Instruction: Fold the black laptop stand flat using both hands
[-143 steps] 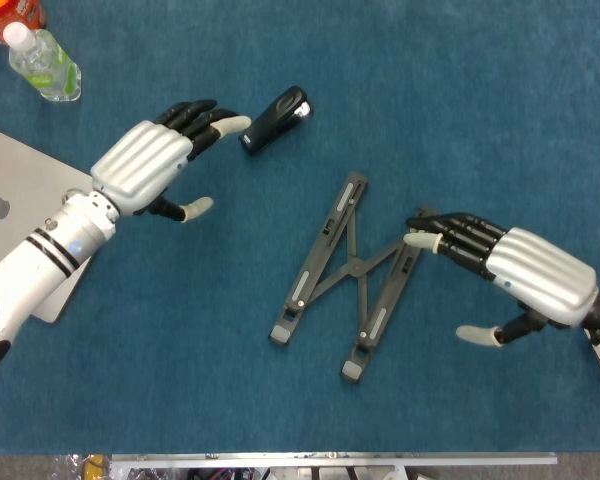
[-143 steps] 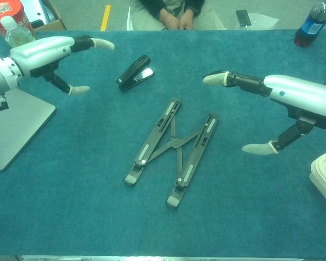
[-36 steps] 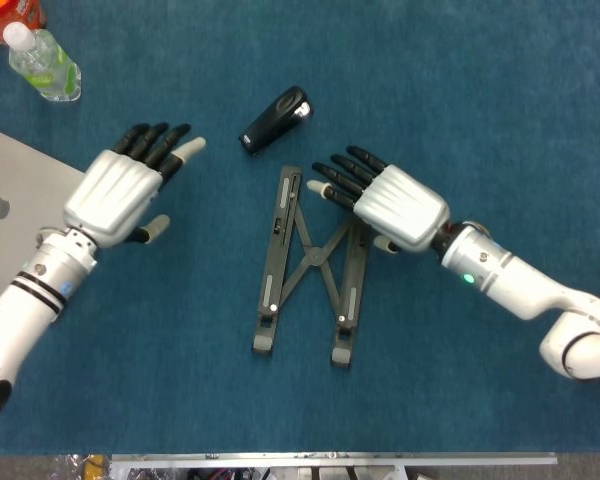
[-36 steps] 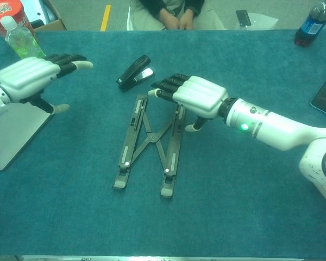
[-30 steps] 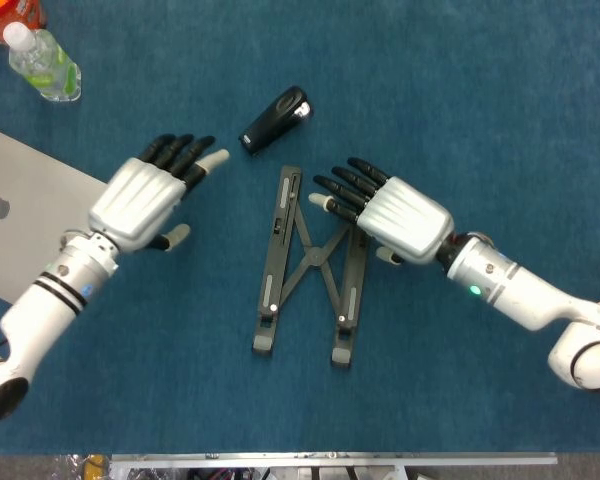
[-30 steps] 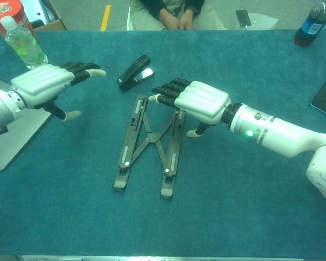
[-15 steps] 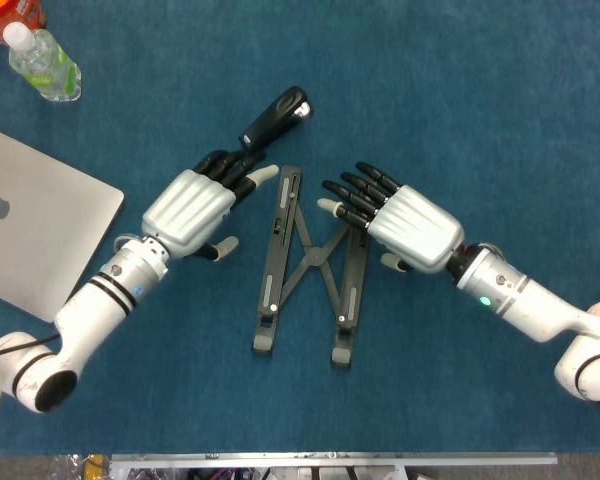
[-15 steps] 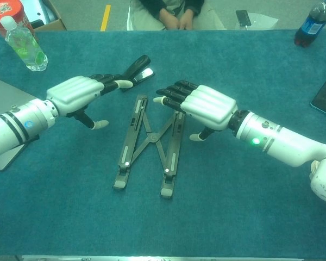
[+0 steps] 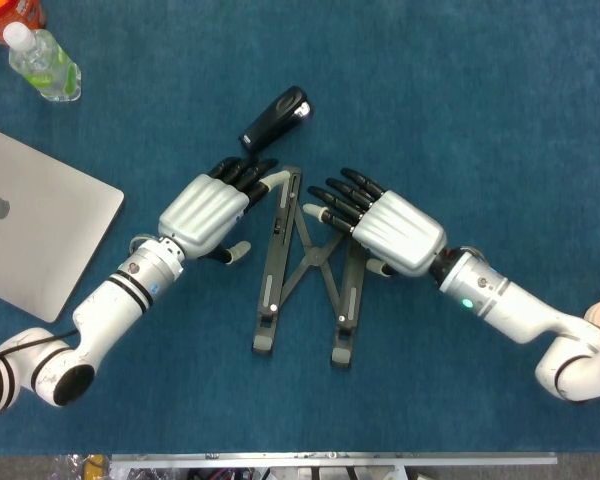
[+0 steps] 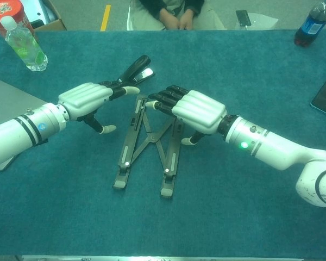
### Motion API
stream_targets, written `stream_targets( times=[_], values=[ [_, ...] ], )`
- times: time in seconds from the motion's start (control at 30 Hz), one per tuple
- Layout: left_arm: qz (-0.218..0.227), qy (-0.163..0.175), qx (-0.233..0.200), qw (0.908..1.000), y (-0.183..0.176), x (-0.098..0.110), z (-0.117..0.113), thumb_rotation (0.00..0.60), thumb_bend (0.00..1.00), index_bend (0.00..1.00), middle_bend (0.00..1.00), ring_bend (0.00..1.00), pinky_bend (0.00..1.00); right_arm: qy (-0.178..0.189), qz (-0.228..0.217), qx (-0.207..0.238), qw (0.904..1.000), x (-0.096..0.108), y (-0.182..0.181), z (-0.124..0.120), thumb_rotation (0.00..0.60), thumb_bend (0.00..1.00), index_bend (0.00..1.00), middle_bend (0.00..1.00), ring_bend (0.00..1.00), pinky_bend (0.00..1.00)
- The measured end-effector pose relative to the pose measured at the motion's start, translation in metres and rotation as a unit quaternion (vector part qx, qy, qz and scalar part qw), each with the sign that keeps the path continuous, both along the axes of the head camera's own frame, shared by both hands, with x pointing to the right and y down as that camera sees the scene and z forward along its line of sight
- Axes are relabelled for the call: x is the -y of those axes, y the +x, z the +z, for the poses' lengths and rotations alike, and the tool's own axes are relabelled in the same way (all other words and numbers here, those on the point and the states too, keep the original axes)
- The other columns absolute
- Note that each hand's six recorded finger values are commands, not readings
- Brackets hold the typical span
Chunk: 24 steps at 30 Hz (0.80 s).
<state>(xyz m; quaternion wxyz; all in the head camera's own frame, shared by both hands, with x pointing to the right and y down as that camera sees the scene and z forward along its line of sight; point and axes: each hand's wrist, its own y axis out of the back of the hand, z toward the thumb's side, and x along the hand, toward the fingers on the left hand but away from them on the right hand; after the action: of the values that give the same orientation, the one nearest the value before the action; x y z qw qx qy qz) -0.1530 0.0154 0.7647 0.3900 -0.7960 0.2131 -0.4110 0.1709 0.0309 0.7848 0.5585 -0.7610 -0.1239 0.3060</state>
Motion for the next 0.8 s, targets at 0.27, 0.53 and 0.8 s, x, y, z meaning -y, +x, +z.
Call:
stream_targets(
  times=[0.27, 0.53, 0.8],
  values=[
    [-0.005, -0.024, -0.008, 0.9997, 0.003, -0.002, 0.003, 0.6, 0.29, 0.0, 0.0, 0.0, 0.07, -0.003, 0.0, 0.002, 1.0, 0.001, -0.008, 0.001, 0.6, 0.12, 0.0, 0.0, 0.0, 0.05],
    [-0.012, -0.035, -0.012, 0.9992, 0.003, -0.003, 0.008, 0.6, 0.29, 0.0, 0.0, 0.0, 0.07, -0.006, -0.001, 0.003, 1.0, 0.001, -0.013, 0.001, 0.6, 0.12, 0.0, 0.0, 0.0, 0.05],
    [-0.016, -0.042, -0.015, 0.9989, 0.004, -0.004, 0.014, 0.6, 0.29, 0.0, 0.0, 0.0, 0.07, -0.006, -0.004, 0.002, 1.0, 0.001, -0.016, 0.0, 0.6, 0.12, 0.0, 0.0, 0.0, 0.05]
  ],
)
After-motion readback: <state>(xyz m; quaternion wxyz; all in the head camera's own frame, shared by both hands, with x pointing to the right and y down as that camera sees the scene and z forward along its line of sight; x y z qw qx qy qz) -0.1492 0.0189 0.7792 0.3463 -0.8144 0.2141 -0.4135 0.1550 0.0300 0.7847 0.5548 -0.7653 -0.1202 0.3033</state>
